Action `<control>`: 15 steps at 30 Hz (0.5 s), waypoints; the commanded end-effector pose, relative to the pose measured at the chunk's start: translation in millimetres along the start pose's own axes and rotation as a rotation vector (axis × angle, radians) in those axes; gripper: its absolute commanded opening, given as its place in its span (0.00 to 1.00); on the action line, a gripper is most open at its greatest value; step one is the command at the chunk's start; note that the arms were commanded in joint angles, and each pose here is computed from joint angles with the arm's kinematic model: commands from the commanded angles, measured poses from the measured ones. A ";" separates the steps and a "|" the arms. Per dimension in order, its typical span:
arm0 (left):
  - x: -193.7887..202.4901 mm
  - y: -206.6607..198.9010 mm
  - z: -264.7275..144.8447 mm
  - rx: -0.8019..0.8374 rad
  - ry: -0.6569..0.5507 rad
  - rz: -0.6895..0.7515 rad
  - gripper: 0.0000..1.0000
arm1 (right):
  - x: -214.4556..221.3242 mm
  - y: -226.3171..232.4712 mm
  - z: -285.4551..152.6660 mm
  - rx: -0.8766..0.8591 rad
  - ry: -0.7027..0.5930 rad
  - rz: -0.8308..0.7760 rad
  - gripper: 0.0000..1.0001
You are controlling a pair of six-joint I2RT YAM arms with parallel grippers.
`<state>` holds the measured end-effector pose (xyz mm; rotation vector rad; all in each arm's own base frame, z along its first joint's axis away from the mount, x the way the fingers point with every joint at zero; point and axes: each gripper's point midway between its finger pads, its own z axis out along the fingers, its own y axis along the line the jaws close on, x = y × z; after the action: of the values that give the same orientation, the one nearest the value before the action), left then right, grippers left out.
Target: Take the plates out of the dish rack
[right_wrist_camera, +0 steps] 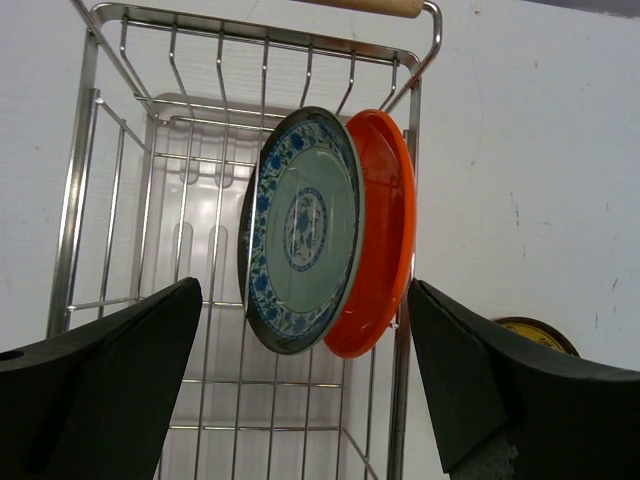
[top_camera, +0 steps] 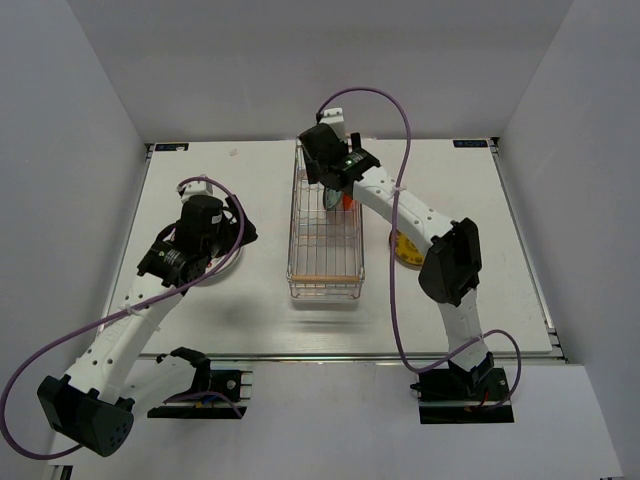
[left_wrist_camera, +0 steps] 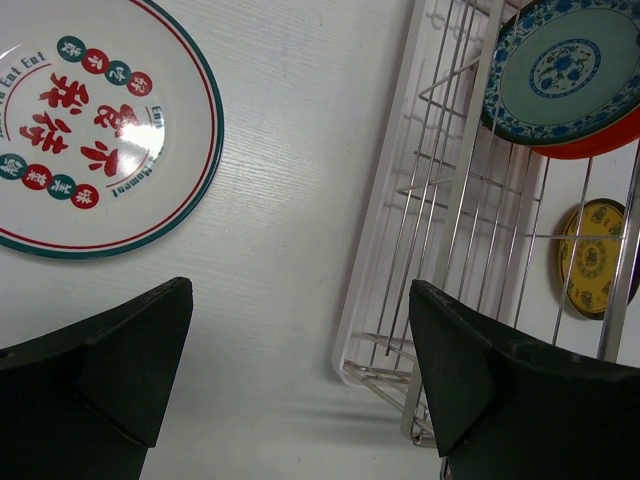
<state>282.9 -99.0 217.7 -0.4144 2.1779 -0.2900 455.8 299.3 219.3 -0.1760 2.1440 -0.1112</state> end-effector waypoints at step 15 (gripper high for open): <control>-1.1 2.7 -0.1 -0.002 -0.016 -0.013 0.98 | -4.0 9.5 31.8 0.089 -0.044 0.031 0.87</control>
<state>282.3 -98.7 213.4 -0.4143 2.1853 -0.2854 473.8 309.2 182.9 -0.1857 2.1518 -0.2038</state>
